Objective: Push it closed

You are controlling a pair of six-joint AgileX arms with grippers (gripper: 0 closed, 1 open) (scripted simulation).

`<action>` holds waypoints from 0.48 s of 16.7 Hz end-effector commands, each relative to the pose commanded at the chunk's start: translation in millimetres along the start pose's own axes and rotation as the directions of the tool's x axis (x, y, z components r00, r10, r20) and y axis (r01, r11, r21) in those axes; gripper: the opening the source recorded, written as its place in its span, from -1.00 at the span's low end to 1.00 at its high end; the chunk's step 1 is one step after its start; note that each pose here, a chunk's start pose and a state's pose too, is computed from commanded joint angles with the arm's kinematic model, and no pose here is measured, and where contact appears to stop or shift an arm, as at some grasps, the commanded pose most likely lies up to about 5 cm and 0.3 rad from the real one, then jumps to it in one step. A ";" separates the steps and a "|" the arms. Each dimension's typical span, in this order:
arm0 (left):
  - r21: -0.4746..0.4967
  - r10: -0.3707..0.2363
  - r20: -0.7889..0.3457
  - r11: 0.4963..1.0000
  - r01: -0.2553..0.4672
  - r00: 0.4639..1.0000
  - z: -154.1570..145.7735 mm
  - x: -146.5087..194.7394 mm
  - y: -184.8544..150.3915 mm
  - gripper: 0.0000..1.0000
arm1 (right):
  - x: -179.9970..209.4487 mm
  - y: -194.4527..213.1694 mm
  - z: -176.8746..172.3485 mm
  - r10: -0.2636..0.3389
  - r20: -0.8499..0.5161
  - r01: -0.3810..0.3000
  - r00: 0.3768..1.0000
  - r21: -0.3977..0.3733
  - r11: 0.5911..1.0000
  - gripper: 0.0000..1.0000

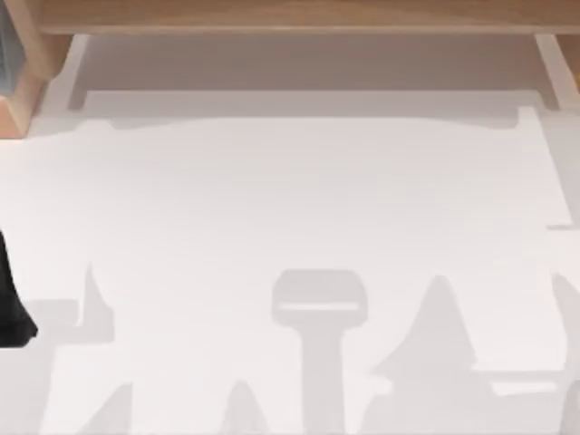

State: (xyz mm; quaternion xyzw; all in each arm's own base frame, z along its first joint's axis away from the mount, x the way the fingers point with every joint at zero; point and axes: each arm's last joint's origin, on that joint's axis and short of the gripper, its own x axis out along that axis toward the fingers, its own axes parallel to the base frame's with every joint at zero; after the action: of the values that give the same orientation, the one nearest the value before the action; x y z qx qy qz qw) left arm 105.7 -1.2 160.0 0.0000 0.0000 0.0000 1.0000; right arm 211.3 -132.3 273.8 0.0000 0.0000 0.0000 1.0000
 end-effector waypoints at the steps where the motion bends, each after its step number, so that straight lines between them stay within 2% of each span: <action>1: 0.000 0.000 0.000 1.000 0.000 1.000 0.0 0.0 0.0 1.00 | 0.0 0.0 0.0 0.000 0.000 0.000 1.000 0.000 1.000 1.00; 5: 0.000 0.000 0.000 1.000 0.000 1.000 0.0 0.0 0.0 1.00 | -0.2 1.2 -0.9 0.001 -0.003 -0.001 1.000 0.002 1.000 1.00; 8: 0.000 0.000 0.000 1.000 0.000 1.000 0.0 0.0 0.0 1.00 | 1.4 -4.2 -4.8 -0.014 0.005 0.014 1.000 -0.064 0.998 1.00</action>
State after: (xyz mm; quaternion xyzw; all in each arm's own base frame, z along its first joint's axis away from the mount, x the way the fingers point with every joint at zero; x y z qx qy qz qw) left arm 105.7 -1.2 160.0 0.0000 0.0000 0.0000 1.0000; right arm 212.7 -136.5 269.0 -0.0321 -0.0025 -0.0071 0.9995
